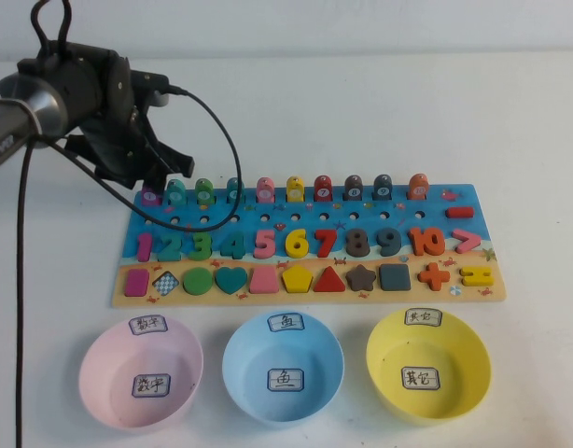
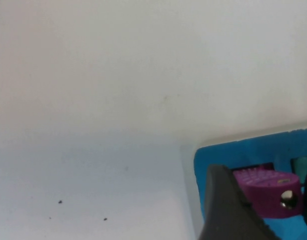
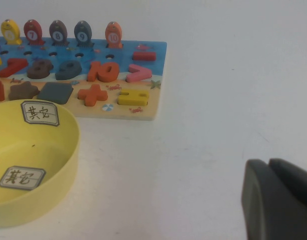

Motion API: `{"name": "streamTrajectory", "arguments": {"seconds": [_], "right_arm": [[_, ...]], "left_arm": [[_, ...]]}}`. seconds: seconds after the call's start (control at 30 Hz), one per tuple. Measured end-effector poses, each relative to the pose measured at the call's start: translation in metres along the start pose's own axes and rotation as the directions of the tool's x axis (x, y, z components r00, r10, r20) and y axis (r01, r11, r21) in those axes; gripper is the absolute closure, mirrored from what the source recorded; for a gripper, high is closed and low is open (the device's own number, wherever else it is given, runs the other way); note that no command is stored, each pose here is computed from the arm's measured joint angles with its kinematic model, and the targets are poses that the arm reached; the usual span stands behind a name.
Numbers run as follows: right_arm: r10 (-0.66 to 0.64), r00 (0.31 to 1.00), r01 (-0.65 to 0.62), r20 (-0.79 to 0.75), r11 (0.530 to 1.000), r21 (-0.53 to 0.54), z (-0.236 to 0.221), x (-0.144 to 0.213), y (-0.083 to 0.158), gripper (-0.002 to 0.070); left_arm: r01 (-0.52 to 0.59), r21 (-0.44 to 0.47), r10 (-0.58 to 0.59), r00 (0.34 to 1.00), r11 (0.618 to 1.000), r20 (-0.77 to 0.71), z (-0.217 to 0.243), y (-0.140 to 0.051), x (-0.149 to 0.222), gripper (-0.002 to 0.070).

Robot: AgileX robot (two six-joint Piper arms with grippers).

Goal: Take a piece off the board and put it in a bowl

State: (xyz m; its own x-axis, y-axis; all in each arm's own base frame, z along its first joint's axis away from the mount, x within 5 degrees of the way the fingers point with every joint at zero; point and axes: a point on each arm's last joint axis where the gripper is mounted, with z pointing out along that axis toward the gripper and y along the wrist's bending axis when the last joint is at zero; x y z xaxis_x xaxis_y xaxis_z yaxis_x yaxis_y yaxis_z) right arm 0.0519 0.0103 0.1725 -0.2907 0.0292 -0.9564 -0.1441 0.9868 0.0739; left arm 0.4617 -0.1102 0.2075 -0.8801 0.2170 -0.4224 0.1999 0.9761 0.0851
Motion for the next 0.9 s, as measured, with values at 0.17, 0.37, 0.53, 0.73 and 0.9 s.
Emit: {"name": "streamTrajectory", "arguments": {"seconds": [0.17,0.37,0.53,0.73,0.9], "right_arm": [[0.000,1.000,0.000,0.000,1.000,0.000,0.000,0.000,0.000,0.0694],[0.000,1.000,0.000,0.000,1.000,0.000,0.000,0.000,0.000,0.0694],[0.000,1.000,0.000,0.000,1.000,0.000,0.000,0.000,0.000,0.0694],[0.000,1.000,0.000,0.000,1.000,0.000,0.000,0.000,0.000,0.0694],[0.000,1.000,0.000,0.000,1.000,0.000,0.000,0.000,0.000,0.0694]], "left_arm": [[-0.005,-0.008,0.005,1.000,1.000,0.007,0.000,0.002,-0.001,0.0384],[-0.003,-0.008,0.003,1.000,1.000,0.023,0.001,0.003,-0.002,0.0384],[-0.003,-0.007,0.003,1.000,1.000,0.030,0.001,0.003,-0.003,0.0384],[0.001,-0.002,-0.001,1.000,1.000,0.027,0.002,0.002,-0.002,0.0384],[-0.003,-0.001,0.003,1.000,1.000,0.007,0.010,0.001,0.000,0.0384]]}}
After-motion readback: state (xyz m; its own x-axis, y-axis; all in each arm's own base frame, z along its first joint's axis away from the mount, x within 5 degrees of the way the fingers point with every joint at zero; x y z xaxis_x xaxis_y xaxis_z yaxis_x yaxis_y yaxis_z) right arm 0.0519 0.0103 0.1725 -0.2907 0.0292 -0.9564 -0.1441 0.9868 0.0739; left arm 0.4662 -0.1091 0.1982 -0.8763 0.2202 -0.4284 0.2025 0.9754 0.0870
